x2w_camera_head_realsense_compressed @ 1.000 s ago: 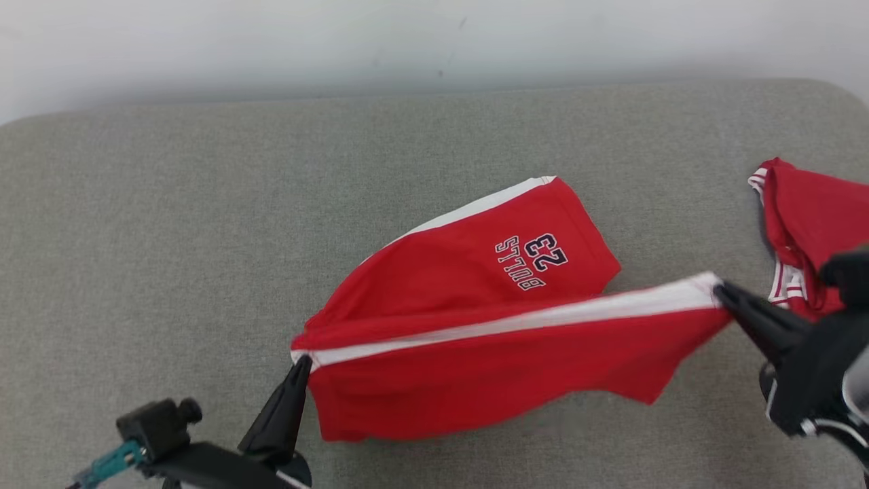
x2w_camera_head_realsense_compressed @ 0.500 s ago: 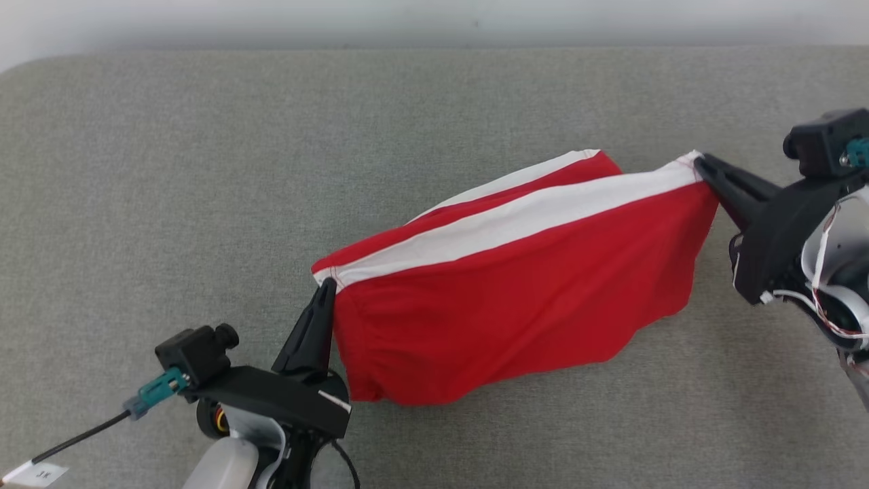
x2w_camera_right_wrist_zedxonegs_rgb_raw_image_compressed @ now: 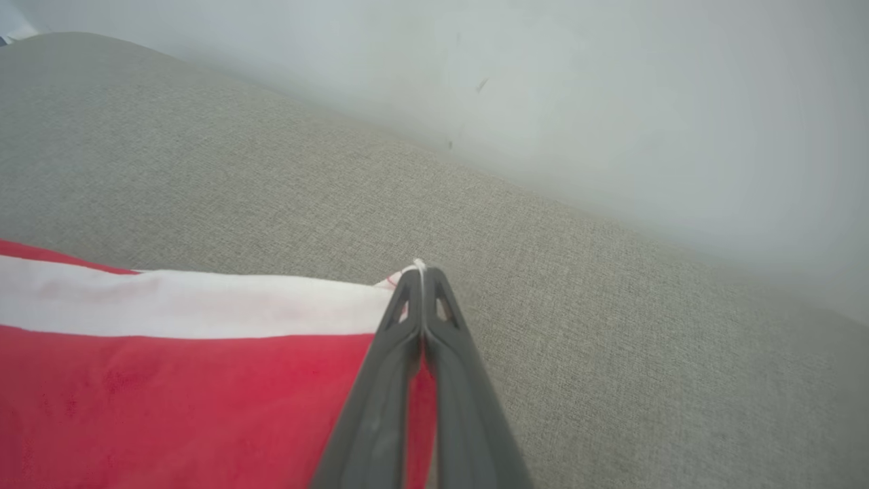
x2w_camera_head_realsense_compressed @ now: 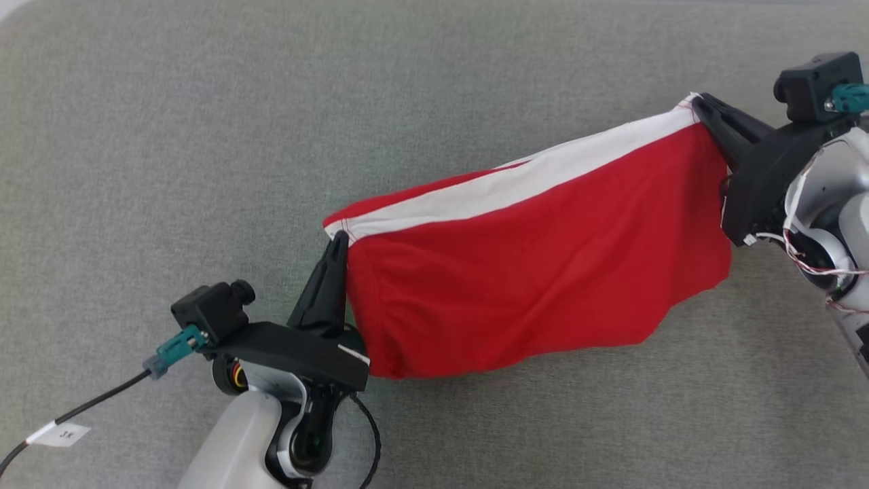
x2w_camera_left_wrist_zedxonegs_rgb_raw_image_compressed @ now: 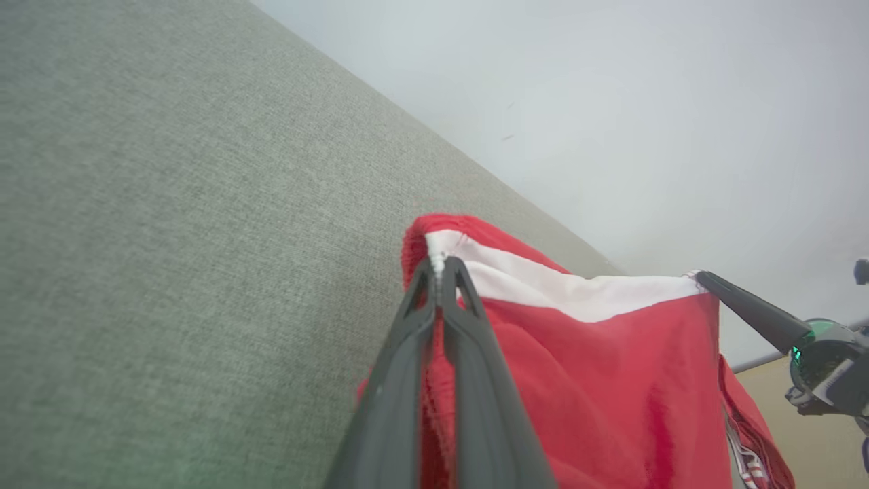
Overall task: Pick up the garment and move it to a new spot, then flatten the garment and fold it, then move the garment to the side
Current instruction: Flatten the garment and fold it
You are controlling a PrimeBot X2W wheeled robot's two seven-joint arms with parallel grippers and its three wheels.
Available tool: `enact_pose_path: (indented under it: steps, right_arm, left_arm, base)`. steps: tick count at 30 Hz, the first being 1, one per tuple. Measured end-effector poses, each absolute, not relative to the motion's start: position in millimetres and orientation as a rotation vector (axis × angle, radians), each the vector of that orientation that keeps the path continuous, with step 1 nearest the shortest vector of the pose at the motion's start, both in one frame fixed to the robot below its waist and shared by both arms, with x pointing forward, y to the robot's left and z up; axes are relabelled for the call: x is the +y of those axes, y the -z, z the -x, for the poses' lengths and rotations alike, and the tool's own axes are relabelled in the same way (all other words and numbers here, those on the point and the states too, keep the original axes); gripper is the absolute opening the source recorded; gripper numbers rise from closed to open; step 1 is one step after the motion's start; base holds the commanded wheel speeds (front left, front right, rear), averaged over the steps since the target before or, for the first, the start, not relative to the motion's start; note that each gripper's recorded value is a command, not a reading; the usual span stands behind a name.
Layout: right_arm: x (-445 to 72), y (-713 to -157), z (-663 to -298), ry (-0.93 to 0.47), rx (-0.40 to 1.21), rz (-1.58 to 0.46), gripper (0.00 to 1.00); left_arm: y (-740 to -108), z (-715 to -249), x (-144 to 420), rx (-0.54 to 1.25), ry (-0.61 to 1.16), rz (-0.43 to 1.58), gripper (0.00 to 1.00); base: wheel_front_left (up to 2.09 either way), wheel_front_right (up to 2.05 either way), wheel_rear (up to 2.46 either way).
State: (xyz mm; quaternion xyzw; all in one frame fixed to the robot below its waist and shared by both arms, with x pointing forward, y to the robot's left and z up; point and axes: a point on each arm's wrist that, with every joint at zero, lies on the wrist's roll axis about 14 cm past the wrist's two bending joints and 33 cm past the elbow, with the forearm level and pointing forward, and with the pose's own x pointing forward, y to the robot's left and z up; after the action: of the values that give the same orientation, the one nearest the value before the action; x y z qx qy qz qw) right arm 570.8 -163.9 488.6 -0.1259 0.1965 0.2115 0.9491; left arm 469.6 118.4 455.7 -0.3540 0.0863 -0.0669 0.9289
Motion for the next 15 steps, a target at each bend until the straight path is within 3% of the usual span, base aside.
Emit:
enact_pose_path:
  steps: [5,6,7,8,9,15]
  right_arm:
    - [-155.7,-469.8,-583.7,-0.446,0.417,0.262,0.00]
    - [-155.1,-465.8,-585.2,-0.447,0.425,0.262,0.00]
    - [-153.9,-462.6,-586.2,-0.450,0.430,0.264,0.13]
    - [-153.6,-460.4,-587.5,-0.450,0.433,0.264,0.66]
    - [-153.3,-459.3,-588.6,-0.449,0.434,0.262,1.00]
    - [-154.3,-466.7,-587.8,-0.443,0.452,0.240,1.00]
  left_arm:
    - [-444.3,-475.9,125.4,0.186,0.102,0.719,0.03]
    - [-442.3,-476.0,126.5,0.188,0.096,0.718,0.26]
    - [-441.0,-476.3,128.6,0.186,0.085,0.715,0.98]
    - [-440.0,-476.9,130.5,0.184,0.074,0.713,1.00]
    - [-440.0,-477.9,132.5,0.180,0.064,0.712,1.00]
    - [-446.7,-477.9,135.0,0.156,0.067,0.681,1.00]
  base:
    - [0.00,0.00,0.00]
    - [0.00,0.00,0.00]
    - [0.00,0.00,0.00]
    - [0.00,0.00,0.00]
    - [0.00,0.00,0.00]
    - [0.00,0.00,0.00]
